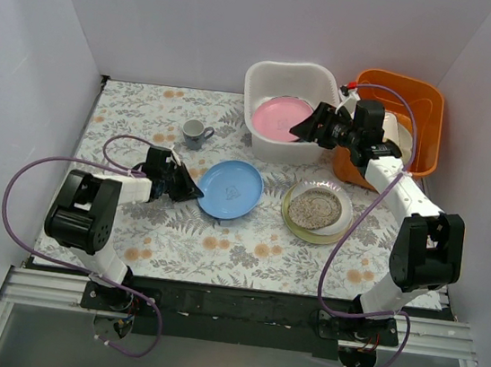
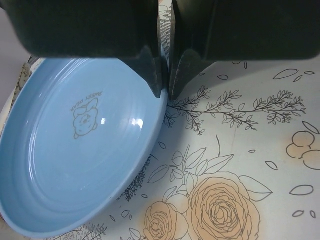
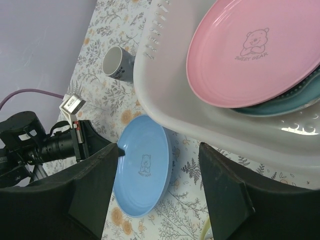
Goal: Place the plates into the plastic bin on the countertop
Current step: Pick up the plate at the center of the board.
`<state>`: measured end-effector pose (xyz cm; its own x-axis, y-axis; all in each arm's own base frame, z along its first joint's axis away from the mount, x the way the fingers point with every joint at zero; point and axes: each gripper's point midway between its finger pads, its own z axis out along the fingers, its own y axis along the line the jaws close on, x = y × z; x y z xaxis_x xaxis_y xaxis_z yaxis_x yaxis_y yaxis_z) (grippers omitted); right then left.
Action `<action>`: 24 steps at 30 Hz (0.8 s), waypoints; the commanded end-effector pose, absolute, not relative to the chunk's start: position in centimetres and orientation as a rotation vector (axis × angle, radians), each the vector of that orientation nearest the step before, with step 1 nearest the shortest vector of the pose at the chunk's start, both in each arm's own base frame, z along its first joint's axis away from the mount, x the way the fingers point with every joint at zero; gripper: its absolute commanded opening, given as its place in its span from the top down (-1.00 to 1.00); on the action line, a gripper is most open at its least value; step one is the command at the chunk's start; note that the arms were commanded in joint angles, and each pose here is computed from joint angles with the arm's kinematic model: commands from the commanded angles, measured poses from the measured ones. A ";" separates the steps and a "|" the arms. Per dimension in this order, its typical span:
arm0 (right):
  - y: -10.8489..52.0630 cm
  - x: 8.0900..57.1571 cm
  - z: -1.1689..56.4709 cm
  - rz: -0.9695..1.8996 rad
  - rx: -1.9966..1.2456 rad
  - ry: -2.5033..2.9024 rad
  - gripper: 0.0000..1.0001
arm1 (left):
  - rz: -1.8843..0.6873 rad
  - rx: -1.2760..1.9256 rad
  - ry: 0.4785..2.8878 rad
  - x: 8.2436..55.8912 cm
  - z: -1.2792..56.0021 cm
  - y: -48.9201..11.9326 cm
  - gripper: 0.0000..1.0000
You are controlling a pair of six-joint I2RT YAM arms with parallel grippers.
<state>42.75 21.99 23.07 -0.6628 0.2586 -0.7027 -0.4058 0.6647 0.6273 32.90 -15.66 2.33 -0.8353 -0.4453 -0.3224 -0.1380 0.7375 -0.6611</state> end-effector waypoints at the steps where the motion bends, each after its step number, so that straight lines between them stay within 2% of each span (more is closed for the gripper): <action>1: 23.0 42.6 25.8 1.048 -0.180 1.983 -0.43 | -0.902 -0.399 2.395 34.0 5.2 -15.9 1.00; 24: 31.7 36.3 20.0 1.127 -0.442 2.169 -0.41 | -0.942 -0.326 2.215 34.7 12.6 -16.1 1.00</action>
<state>36.22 30.78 19.75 -0.7459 0.0271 -0.6655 -0.5276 0.5857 0.6152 34.10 -15.68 8.87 -0.7691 -0.4616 -0.4421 -0.0369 0.7227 -0.6902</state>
